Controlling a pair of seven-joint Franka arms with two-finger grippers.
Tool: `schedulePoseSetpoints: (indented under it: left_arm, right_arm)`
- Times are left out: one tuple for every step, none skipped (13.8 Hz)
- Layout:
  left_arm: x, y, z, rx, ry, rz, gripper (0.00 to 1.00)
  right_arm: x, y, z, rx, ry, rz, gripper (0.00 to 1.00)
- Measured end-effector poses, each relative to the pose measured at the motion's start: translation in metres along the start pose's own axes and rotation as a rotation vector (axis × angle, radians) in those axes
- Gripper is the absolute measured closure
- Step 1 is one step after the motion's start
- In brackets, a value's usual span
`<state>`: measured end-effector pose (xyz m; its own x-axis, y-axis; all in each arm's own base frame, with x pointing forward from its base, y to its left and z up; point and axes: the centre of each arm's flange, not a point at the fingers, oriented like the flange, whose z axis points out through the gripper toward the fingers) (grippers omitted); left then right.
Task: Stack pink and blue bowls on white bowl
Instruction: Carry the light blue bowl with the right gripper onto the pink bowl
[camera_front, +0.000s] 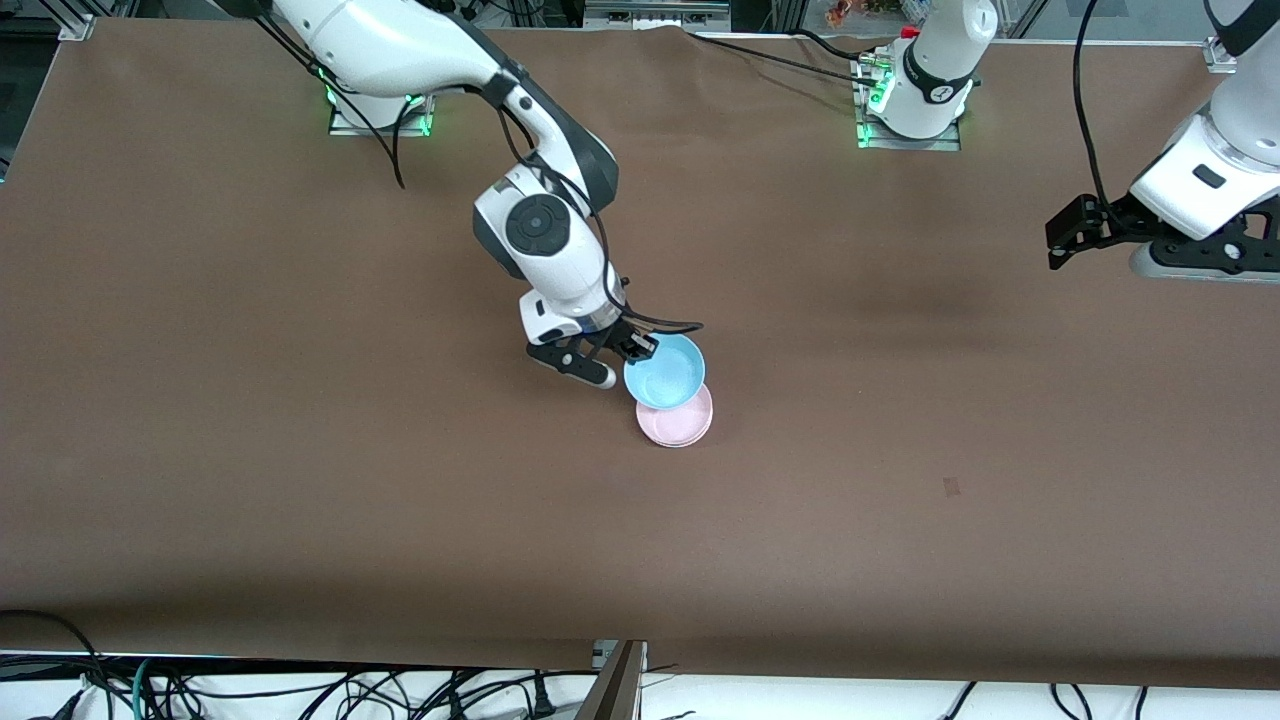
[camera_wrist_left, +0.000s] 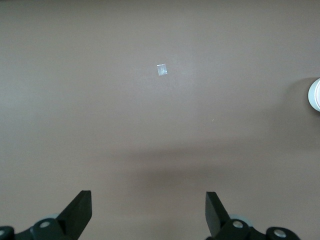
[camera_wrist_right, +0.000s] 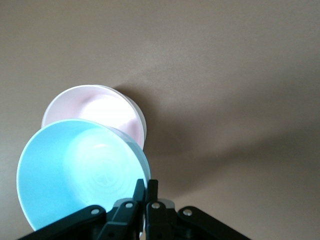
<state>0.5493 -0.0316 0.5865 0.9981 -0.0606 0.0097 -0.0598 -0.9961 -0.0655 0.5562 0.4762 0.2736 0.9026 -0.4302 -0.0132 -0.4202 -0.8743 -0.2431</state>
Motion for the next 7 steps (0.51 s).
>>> schedulePoseSetpoints:
  left_arm:
    - [0.000, -0.002, 0.001, -0.001, -0.001, -0.004, 0.00]
    - [0.000, -0.002, 0.002, -0.001, -0.002, -0.004, 0.00]
    - [0.001, -0.002, 0.002, -0.001, -0.003, -0.004, 0.00]
    - [0.001, -0.001, 0.002, -0.002, -0.002, -0.002, 0.00]
    - [0.001, 0.000, 0.002, -0.002, -0.002, -0.001, 0.00]
    - [0.001, 0.000, 0.002, -0.003, -0.002, 0.000, 0.00]
    - [0.001, 0.000, 0.002, -0.003, -0.002, 0.000, 0.00]
  right_arm:
    - [0.003, 0.000, 0.006, -0.004, 0.004, 0.001, 0.97]
    - [0.007, 0.000, 0.009, -0.004, 0.010, 0.003, 0.97]
    - [0.010, -0.001, 0.009, 0.004, 0.019, 0.006, 0.97]
    - [0.013, -0.002, 0.008, 0.020, 0.031, 0.010, 0.97]
    - [0.015, -0.004, 0.006, 0.032, 0.040, 0.016, 0.97]
    - [0.017, -0.005, 0.004, 0.041, 0.048, 0.022, 0.97]
    - [0.020, -0.007, 0.003, 0.051, 0.055, 0.034, 0.97]
